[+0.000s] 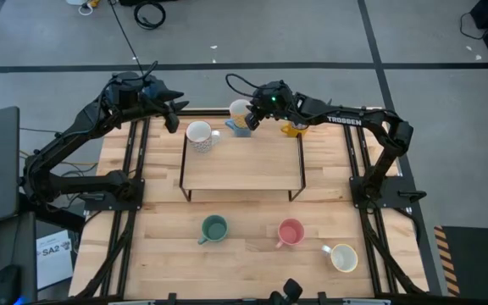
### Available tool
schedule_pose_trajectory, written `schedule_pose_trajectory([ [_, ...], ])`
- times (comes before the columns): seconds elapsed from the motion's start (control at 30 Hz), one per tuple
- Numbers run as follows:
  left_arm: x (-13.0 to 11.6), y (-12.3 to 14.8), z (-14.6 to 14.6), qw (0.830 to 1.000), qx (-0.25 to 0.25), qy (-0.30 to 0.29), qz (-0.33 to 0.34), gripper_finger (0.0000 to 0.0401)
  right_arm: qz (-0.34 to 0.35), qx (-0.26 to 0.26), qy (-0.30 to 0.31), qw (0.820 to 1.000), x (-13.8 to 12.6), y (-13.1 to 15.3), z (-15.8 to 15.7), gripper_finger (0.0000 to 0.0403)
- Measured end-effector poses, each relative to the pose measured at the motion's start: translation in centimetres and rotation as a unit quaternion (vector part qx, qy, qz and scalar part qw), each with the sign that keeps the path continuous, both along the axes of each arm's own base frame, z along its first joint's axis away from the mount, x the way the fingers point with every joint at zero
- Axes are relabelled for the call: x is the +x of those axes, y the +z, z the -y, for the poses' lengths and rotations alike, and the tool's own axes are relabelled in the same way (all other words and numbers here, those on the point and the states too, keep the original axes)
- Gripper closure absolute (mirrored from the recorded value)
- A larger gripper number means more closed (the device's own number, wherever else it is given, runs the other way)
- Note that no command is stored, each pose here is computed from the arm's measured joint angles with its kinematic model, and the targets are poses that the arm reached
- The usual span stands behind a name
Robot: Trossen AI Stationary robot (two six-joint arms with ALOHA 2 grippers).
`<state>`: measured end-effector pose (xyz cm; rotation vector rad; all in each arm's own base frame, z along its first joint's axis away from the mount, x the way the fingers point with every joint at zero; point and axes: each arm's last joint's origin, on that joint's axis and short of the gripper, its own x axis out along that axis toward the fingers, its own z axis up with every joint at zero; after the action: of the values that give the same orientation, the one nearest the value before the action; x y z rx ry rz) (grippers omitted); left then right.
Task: Place coffee mugs
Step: Put the yellow patterned mug on the shelf
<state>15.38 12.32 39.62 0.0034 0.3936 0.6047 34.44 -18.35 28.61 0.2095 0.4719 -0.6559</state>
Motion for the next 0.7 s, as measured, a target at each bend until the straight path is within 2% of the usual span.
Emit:
schedule_pose_trajectory([
  [0.13,0.0,0.0,0.0,1.000,0.000,0.000,0.000,0.0241,0.001,-0.001,0.000,1.000,0.0,0.0,0.1,0.0276],
  [0.4,0.0,0.0,0.0,1.000,0.000,0.000,0.000,0.0241,0.016,-0.006,0.006,1.000,0.1,0.3,0.1,0.0207],
  [0.5,0.0,0.0,0.0,1.000,0.000,0.000,0.000,0.0241,0.032,-0.007,0.048,0.998,0.4,1.3,0.2,0.0195],
  [0.7,0.0,0.0,0.0,1.000,0.000,0.000,0.000,0.0241,0.063,-0.033,0.120,0.990,0.9,5.3,0.2,0.0193],
])
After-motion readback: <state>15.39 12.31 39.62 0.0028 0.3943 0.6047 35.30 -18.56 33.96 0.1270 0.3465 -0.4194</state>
